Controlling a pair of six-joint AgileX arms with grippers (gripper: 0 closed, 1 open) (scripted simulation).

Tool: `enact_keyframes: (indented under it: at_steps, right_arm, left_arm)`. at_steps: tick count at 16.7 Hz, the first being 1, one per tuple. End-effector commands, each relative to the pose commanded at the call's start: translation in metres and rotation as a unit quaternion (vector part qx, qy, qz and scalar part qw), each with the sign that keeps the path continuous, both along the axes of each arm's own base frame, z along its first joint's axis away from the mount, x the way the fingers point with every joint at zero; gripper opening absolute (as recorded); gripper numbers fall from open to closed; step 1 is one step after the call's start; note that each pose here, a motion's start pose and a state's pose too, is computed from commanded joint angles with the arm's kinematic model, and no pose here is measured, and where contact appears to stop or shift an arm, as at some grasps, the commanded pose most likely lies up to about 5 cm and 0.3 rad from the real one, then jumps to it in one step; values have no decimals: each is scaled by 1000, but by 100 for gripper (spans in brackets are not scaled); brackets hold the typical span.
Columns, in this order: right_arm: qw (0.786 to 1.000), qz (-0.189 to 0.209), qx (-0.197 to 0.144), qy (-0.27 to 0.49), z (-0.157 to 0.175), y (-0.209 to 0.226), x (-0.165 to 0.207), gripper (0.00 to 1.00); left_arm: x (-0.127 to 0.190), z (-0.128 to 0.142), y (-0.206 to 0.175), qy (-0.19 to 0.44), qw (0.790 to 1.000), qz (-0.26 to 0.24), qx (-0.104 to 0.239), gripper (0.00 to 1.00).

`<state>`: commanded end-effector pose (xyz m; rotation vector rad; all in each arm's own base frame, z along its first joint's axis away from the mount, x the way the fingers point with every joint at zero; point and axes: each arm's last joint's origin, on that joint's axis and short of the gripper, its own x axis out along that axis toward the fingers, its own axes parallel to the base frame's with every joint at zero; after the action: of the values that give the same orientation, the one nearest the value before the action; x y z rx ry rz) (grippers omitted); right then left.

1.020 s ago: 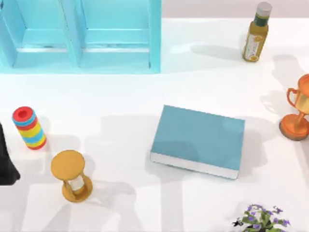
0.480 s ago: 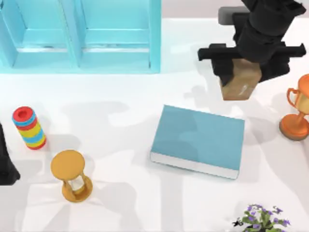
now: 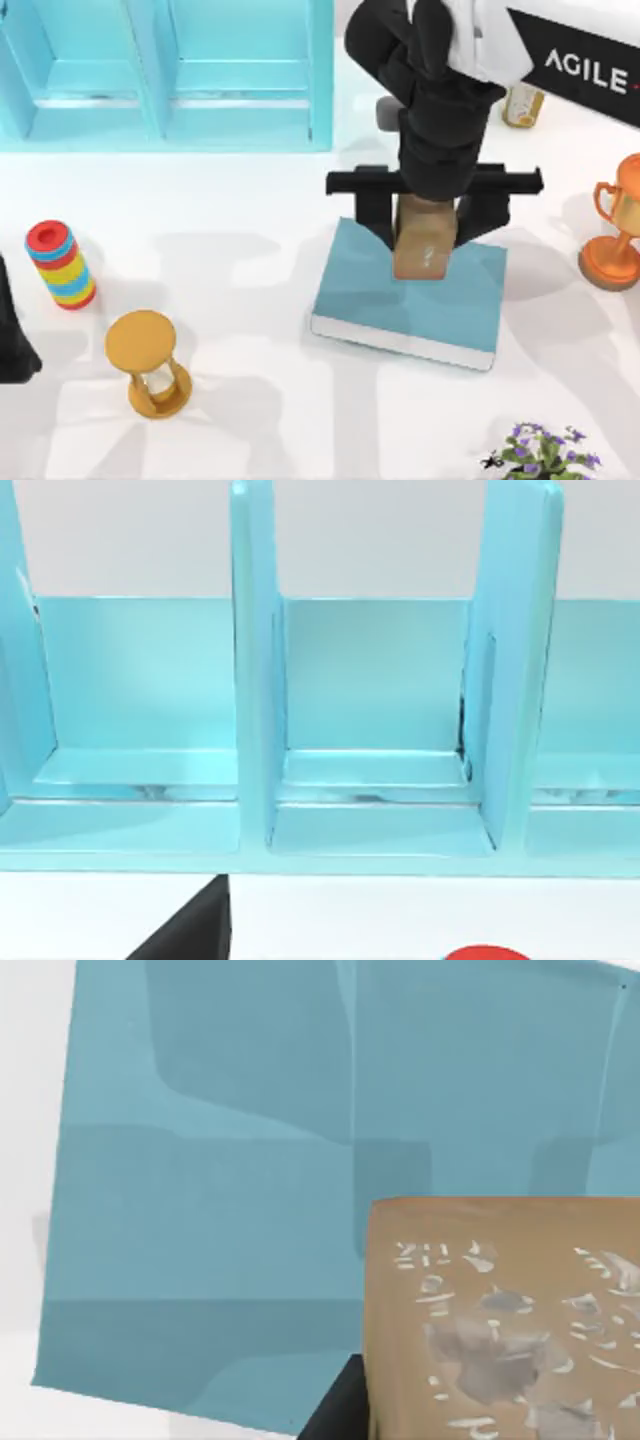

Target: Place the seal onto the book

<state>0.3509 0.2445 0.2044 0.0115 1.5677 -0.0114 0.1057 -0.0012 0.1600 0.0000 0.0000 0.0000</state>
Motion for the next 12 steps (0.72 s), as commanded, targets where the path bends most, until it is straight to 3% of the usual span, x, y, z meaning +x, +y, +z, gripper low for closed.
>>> enact_keyframes:
  at_steps: [10,12]
  right_arm:
    - [1000,0,0,0,5,0,0,0]
    - [1000,0,0,0,5,0,0,15]
  left_arm:
    - [0,0,0,0,1000,0,0,100]
    - [0,0,0,0,1000,0,0,100]
